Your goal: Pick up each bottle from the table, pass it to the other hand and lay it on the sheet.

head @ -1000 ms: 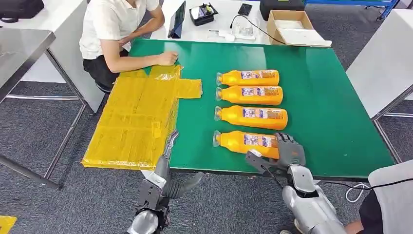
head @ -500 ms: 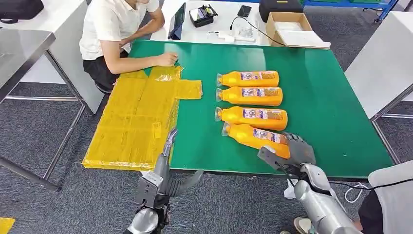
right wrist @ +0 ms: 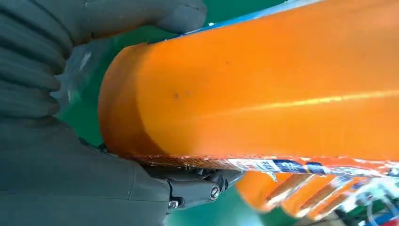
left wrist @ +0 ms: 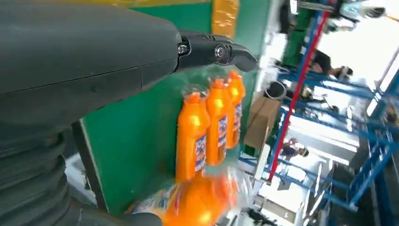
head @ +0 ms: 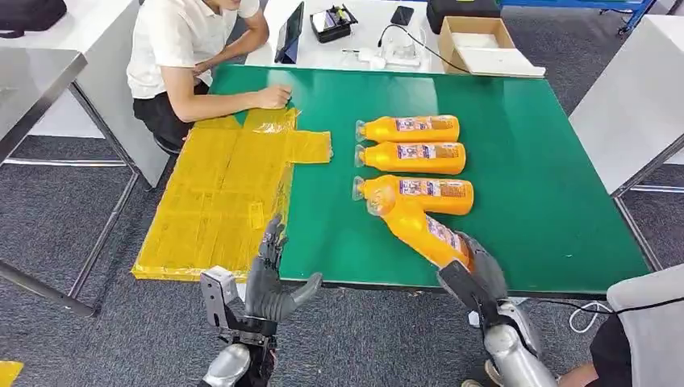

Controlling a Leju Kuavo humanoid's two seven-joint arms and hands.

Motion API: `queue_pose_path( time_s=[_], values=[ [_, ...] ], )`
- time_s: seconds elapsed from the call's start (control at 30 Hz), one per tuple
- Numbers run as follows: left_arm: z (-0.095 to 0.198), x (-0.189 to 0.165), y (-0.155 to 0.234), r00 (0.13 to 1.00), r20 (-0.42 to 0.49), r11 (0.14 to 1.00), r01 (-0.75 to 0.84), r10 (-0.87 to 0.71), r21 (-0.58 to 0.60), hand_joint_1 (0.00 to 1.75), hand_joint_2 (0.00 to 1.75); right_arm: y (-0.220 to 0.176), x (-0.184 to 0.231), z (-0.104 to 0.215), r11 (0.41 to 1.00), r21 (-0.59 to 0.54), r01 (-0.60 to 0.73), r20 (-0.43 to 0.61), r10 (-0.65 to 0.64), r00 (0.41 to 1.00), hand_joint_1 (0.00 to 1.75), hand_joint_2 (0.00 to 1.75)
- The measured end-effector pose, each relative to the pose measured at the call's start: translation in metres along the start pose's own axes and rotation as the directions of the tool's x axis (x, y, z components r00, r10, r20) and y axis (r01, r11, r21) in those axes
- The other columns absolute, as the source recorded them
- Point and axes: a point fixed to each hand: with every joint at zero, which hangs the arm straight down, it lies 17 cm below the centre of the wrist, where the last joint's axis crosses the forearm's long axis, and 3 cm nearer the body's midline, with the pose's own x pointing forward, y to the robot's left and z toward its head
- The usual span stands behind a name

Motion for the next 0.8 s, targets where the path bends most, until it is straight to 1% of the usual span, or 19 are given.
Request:
queue_pose_path(
  time_s=[0.07,0.13,0.2,0.33,0.5,0.6,0.8],
  values=[
    [0.001,-0.005,0.006,0.998,-0.032,0.998,-0.056,0.057,0.027,0.0,1.75,0.008,0.016,0.006,0.999,0.005,0.054,0.033,-0.055,0.998,1.75,1.75],
    [0.002,-0.007,0.009,0.995,-0.046,0.996,-0.084,0.086,0.043,0.0,1.75,0.014,0.028,0.012,0.997,0.003,0.082,0.064,-0.082,0.995,1.75,1.75],
    [0.002,-0.009,0.01,0.988,-0.068,0.99,-0.132,0.135,0.048,0.0,1.75,0.014,0.048,0.014,0.993,-0.021,0.117,0.115,-0.113,0.987,1.75,1.75],
    [0.002,-0.01,0.003,0.978,-0.091,0.982,-0.188,0.189,0.017,0.0,1.75,0.025,0.084,0.014,0.978,-0.01,0.208,0.18,-0.203,0.962,1.75,1.75],
    [0.003,-0.013,-0.018,0.948,-0.159,0.956,-0.288,0.277,-0.056,0.0,1.75,0.054,0.133,0.007,0.957,0.052,0.285,0.249,-0.288,0.925,1.75,1.75],
    [0.007,-0.015,-0.027,0.929,-0.194,0.939,-0.335,0.315,-0.081,0.0,1.75,0.066,0.157,0.001,0.941,0.077,0.331,0.261,-0.339,0.904,1.75,1.75],
    [0.01,-0.011,-0.036,0.934,-0.193,0.938,-0.326,0.301,-0.115,0.0,1.75,0.086,0.185,-0.006,0.922,0.124,0.366,0.266,-0.386,0.883,1.75,1.75]
  ],
)
